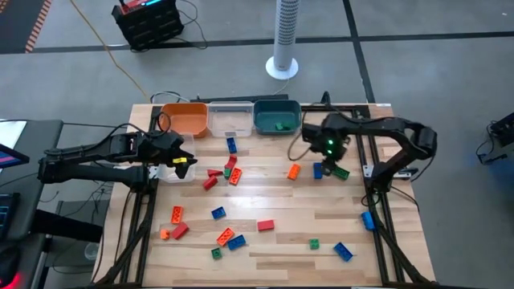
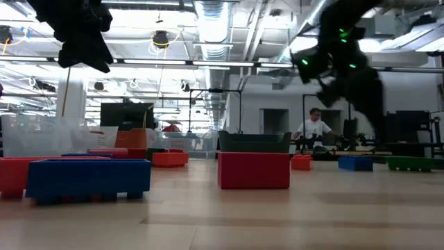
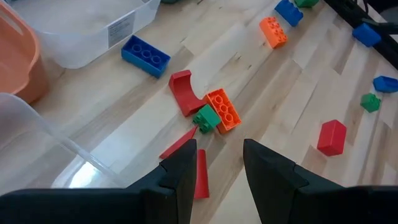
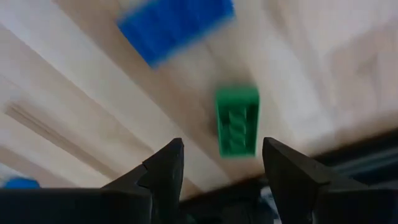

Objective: Sort blocks
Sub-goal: Put the green game piece into the blue bin

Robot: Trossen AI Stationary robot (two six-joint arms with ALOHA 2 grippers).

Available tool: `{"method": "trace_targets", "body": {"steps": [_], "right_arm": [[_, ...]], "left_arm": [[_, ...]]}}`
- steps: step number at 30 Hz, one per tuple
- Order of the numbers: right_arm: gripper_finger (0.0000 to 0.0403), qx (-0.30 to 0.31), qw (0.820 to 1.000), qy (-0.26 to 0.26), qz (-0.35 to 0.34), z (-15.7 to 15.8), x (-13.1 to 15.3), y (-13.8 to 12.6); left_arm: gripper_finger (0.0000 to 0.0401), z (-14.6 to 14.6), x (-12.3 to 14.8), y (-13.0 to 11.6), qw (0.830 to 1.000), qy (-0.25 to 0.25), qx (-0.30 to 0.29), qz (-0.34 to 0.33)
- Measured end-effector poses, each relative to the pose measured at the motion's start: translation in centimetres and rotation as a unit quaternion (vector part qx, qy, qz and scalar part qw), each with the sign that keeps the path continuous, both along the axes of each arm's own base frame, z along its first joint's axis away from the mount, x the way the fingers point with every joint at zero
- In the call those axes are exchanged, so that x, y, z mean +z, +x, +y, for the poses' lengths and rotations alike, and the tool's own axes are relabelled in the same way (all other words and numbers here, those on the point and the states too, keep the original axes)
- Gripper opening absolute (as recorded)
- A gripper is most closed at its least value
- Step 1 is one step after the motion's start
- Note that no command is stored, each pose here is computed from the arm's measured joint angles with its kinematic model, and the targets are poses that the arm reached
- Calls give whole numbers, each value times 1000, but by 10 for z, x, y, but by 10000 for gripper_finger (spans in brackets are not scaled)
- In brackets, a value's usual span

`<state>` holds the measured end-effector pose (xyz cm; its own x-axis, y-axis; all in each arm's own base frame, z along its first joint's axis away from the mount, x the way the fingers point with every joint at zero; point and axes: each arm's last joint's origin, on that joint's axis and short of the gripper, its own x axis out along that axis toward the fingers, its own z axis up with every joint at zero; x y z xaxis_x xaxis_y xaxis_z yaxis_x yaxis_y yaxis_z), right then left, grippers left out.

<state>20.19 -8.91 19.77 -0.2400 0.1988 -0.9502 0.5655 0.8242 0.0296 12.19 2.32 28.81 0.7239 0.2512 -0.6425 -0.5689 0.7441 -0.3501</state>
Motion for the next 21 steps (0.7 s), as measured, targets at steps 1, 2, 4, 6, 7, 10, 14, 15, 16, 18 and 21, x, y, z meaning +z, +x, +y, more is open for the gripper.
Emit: {"method": "trace_targets", "body": {"steps": [1, 2, 4, 6, 7, 10, 14, 15, 16, 18, 21], "right_arm": [[224, -1, 1000, 6, 13, 2, -5, -5], [226, -3, 1000, 10, 23, 3, -9, -10], [229, -4, 999, 16, 36, 5, -16, -15], [233, -1, 999, 19, 44, 6, -21, -19], [235, 2, 999, 15, 46, 7, -23, -20], [240, 8, 998, -1, 55, 7, -27, -22], [244, 10, 999, -19, 43, 5, -28, -19], [245, 11, 999, -21, 37, 4, -29, -18], [247, 12, 999, -25, 28, 4, -29, -16], [250, 12, 999, -35, 6, 2, -31, -12], [255, 8, 999, -43, -9, 0, -32, -9]], "left_arm": [[125, 0, 0, 0, 1000, 0, 0, 0], [125, 0, 0, 0, 1000, 0, 0, 0], [125, 0, 0, 0, 1000, 0, 0, 0], [125, 0, 0, 0, 1000, 0, 0, 0], [125, 0, 0, 0, 1000, 0, 0, 0], [125, 0, 0, 0, 1000, -1, 1, 0], [125, 0, 0, 0, 1000, -2, 3, -1], [125, 0, 0, 0, 1000, -3, 3, -1], [125, 0, 0, 0, 1000, -3, 3, -1], [125, 0, 0, 0, 1000, -3, 3, -1], [125, 0, 0, 0, 1000, -3, 3, -1]]}}
